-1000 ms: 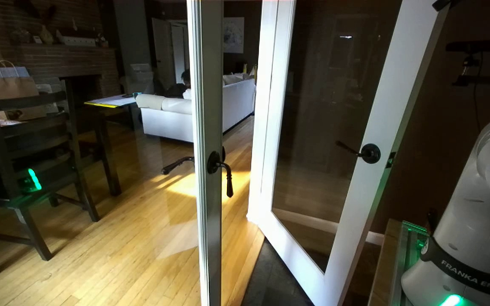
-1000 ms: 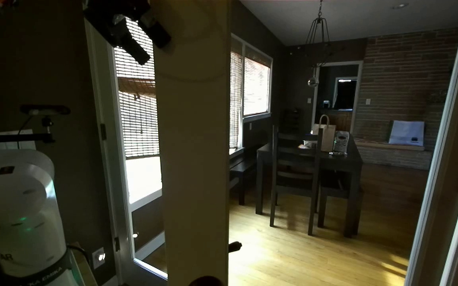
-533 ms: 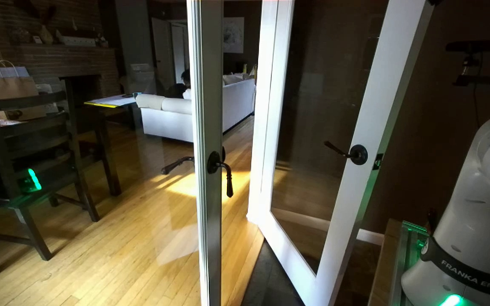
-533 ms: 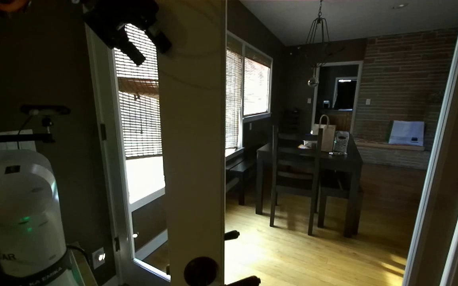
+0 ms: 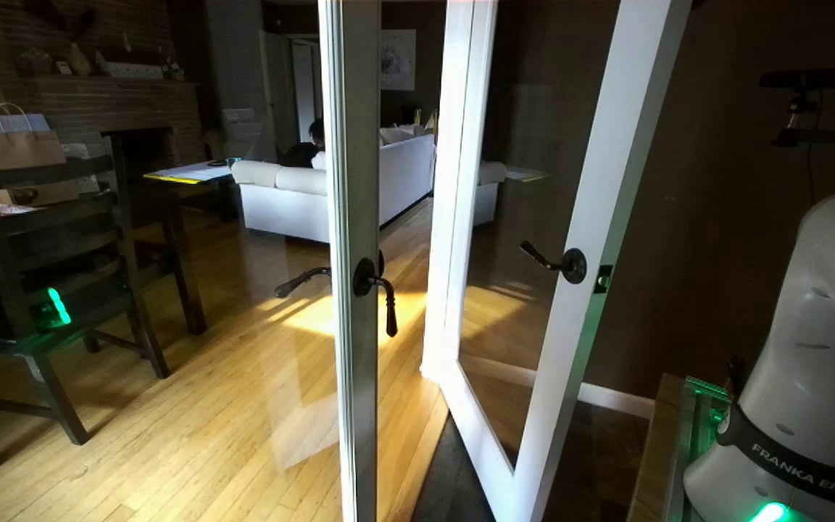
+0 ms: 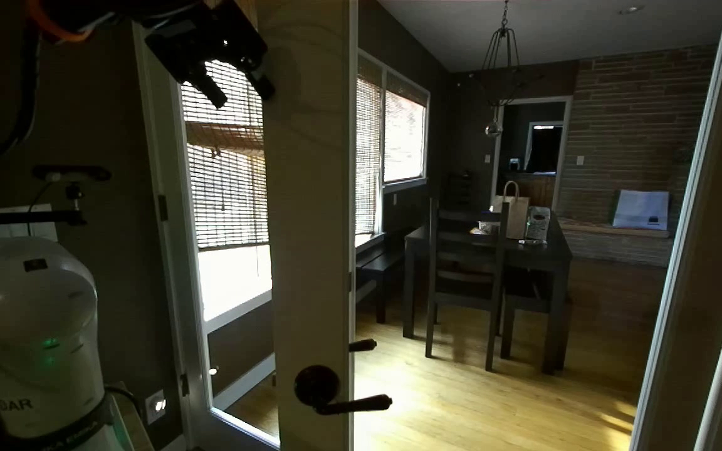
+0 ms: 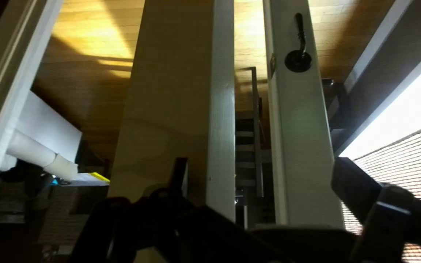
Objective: Close the white glass door fully
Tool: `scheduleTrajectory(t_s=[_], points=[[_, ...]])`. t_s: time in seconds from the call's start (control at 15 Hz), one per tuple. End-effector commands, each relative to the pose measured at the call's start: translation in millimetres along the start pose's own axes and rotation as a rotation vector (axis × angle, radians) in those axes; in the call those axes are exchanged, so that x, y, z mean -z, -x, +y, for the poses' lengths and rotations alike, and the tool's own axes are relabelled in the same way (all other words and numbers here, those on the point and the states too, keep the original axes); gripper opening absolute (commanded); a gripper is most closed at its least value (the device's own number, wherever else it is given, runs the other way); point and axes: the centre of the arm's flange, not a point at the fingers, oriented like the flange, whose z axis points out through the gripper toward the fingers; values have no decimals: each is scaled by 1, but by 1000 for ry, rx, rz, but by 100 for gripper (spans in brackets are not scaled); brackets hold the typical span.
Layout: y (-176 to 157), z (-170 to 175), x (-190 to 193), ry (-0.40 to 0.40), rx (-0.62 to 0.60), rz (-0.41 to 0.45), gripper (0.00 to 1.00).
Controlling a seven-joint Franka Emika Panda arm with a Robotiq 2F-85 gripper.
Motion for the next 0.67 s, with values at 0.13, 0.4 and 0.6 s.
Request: scheduleTrajectory(t_s=[0.13, 0.4, 0.6], points=[[-33, -28, -30, -93, -18, 39, 100], [-35, -29, -35, -87, -40, 44, 100], [-44, -34, -43, -85, -58, 43, 100]])
